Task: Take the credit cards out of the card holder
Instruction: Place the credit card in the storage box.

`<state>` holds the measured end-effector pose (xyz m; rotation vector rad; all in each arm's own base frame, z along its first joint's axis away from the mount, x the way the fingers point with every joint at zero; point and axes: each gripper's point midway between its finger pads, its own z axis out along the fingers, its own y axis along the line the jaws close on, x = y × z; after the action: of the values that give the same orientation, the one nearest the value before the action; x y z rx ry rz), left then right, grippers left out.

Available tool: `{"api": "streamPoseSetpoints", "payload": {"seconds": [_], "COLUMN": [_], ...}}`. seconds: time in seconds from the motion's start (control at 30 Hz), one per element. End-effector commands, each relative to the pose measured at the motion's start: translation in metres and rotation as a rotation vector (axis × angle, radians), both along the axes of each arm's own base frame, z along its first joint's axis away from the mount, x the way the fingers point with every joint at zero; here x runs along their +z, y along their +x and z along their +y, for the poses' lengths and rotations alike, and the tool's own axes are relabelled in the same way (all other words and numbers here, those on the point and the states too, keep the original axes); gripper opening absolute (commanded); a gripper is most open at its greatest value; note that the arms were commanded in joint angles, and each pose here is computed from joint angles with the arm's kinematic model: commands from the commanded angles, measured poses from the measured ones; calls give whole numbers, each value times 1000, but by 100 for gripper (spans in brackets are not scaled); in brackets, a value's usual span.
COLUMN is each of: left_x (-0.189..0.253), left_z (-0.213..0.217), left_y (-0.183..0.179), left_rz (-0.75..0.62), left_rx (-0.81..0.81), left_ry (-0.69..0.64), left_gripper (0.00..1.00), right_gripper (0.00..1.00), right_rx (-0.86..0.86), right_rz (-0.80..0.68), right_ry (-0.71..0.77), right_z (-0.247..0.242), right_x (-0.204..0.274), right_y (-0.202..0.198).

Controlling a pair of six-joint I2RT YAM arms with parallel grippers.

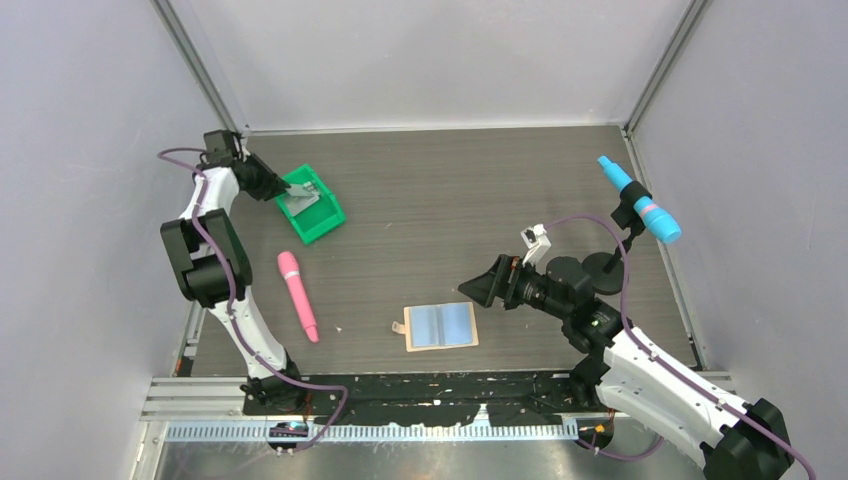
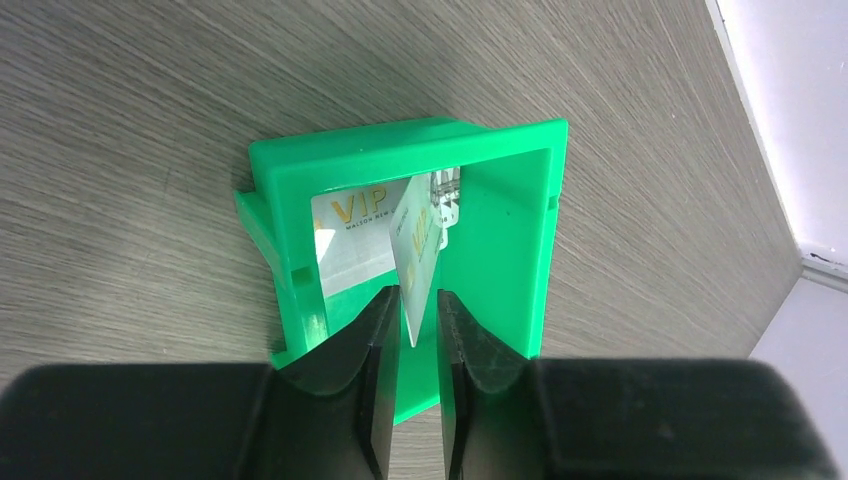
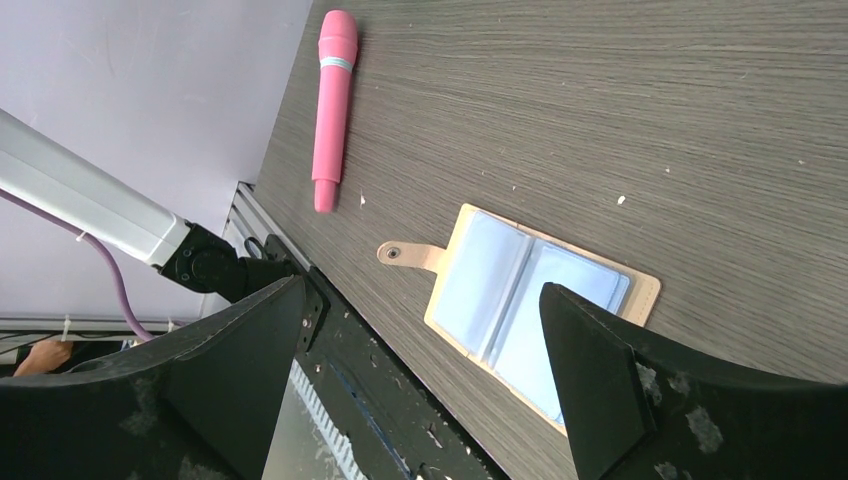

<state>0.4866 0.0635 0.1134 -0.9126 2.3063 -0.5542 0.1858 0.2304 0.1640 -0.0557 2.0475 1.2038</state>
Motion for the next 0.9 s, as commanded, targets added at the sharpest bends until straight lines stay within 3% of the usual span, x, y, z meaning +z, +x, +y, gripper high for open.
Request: {"api": "streamPoseSetpoints", "payload": {"seconds": [0.0,0.43,0.7,0.87], "left_x": [19,49,81,92], "left_z": [6,3,4,-28], "left_y": [9,6,-16,-44], "left_rz": [-46,-78,-58,-41], "left_rx": [9,33,62,-15], "left_ry": [16,-2,62,70], "left_gripper": [23,29,35,35], "right_gripper": [95,95,96,97], "right_rx": [-3,-82,-59,-48], "right_rz": [-76,-19,-35,-22], "right_ry": [40,-68,-61,-81], "right_z": [2,-13,-12,-13], "right_x": [28,18,28,23], "right_y": [7,14,10,7]}}
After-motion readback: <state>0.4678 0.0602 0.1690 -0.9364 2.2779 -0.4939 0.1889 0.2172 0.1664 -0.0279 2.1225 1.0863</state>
